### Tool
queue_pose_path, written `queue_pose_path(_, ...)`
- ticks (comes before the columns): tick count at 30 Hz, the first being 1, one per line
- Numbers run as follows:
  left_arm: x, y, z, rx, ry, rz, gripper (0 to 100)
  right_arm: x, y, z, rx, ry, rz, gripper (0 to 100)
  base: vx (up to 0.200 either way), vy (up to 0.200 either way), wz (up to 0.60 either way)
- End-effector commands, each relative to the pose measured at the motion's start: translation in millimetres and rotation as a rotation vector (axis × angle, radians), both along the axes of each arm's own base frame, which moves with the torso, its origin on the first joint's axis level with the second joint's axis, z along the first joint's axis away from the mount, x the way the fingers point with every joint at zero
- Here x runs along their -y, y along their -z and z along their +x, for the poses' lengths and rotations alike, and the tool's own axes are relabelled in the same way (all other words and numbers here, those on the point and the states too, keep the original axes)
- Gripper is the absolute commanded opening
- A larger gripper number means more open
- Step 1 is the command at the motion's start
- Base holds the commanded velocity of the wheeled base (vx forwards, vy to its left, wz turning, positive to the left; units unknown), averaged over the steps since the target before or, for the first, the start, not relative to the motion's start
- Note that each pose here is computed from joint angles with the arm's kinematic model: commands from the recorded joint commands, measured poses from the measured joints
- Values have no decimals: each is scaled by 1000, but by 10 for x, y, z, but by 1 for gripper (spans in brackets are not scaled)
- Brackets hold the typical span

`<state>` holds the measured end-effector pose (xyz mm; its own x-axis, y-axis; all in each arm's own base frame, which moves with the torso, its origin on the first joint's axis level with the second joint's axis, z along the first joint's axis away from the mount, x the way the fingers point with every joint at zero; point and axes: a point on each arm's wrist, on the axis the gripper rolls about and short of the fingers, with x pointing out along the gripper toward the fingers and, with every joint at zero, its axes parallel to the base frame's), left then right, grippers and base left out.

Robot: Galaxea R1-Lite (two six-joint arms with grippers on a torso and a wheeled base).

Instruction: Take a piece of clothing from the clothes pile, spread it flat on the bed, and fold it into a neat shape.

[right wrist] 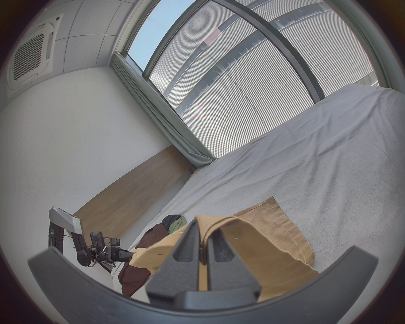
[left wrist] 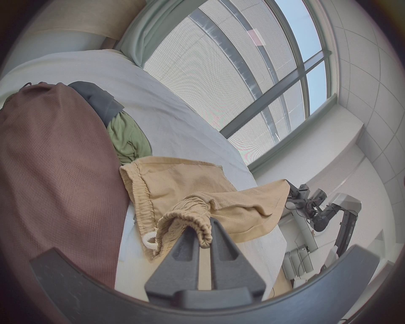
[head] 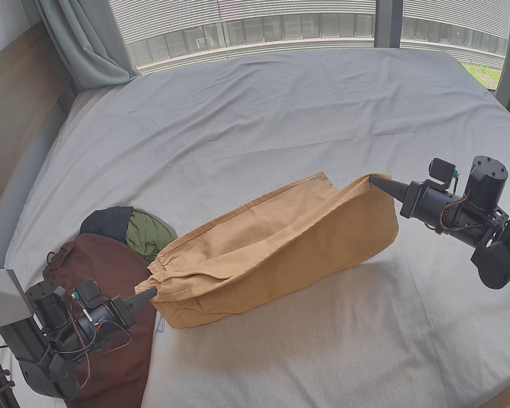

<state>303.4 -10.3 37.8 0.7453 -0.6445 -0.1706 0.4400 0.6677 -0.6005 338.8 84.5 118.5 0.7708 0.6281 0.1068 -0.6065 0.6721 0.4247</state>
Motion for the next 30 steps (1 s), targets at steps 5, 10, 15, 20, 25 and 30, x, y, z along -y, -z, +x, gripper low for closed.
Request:
queue_pose_path(5, 18, 4, 110, 16, -33, -2, 0, -39, 27, 191, 17, 0, 5, 0, 0, 0, 0)
queue_pose_path(10, 20, 1, 166, 9, -76, -22, 0, -53, 66, 309, 14, 3, 4, 0, 0, 0, 0)
queue_pose_path(15, 32, -5, 214, 19, -90, -25, 0, -41, 56, 424, 26, 12, 7, 0, 0, 0, 0)
queue_pose_path(20, 50, 37, 239, 4, -97, -31, 0, -37, 103, 559, 17, 20, 5, 0, 0, 0, 0)
queue_pose_path(25, 94, 61, 317, 15, -126, -28, 0, -48, 120, 681, 38, 22, 11, 0, 0, 0, 0)
queue_pose_path(30, 139, 41, 429, 29, -171, -53, 0, -40, 152, 778, 28, 29, 8, 0, 0, 0, 0)
